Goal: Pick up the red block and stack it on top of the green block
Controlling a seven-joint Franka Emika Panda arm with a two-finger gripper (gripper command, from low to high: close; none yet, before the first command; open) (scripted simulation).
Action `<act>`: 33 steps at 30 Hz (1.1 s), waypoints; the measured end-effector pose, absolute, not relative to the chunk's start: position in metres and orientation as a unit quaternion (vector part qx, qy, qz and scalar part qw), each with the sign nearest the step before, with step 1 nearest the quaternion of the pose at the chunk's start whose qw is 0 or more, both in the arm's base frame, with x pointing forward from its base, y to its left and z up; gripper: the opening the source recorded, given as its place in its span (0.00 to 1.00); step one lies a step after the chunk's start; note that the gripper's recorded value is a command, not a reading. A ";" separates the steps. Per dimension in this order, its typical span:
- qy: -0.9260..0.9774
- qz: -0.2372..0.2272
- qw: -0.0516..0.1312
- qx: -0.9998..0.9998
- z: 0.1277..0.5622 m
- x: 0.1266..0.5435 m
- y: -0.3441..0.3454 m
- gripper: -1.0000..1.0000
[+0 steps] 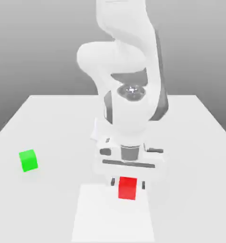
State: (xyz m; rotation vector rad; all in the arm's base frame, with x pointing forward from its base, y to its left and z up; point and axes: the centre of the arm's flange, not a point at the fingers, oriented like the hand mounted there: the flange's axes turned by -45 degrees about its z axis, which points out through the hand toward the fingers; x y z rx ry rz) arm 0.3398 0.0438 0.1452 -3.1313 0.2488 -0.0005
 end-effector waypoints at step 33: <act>0.713 -0.001 0.002 -0.702 0.234 0.196 -0.294 0.00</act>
